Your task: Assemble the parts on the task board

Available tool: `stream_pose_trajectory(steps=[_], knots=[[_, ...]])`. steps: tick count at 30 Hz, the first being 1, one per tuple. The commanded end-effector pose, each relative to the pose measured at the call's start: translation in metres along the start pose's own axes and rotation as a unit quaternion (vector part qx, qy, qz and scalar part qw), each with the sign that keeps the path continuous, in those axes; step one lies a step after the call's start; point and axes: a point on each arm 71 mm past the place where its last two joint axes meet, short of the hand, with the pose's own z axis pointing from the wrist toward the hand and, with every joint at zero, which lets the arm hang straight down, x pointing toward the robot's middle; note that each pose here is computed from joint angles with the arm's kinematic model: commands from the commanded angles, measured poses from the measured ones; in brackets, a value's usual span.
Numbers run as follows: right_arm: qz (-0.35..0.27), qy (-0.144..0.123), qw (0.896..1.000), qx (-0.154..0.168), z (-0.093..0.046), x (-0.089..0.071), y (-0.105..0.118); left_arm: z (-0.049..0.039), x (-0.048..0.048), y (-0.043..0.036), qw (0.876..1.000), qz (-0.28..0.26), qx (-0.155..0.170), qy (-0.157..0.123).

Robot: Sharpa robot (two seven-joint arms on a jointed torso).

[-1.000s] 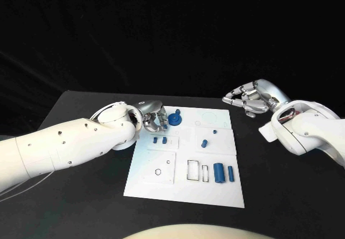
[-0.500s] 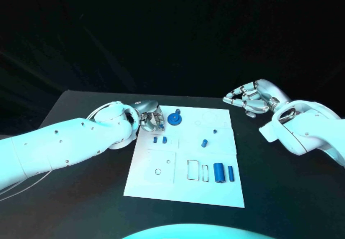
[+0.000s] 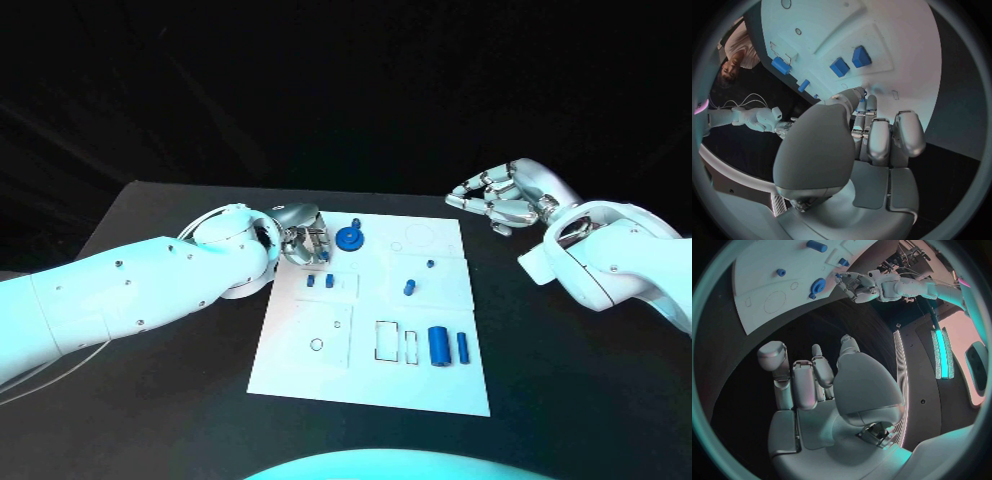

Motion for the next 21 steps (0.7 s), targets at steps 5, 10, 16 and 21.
stream_pose_trajectory(steps=[5,10,16,21], knots=[[-0.001,0.003,1.0,-0.005,-0.0001,0.0013,0.0012,0.002,0.0039,-0.0029,1.0,0.001,0.002,0.017],[-0.001,0.003,1.0,-0.005,-0.0001,0.0015,0.0014,0.0023,0.0051,-0.003,1.0,0.003,0.001,0.022],[-0.001,0.003,1.0,-0.005,-0.0002,0.0014,0.0014,0.0021,0.0057,-0.0026,1.0,0.004,-0.001,0.026],[-0.001,0.003,1.0,-0.005,-0.0003,0.0013,0.0013,0.002,0.0059,-0.0025,1.0,0.005,-0.002,0.027]])
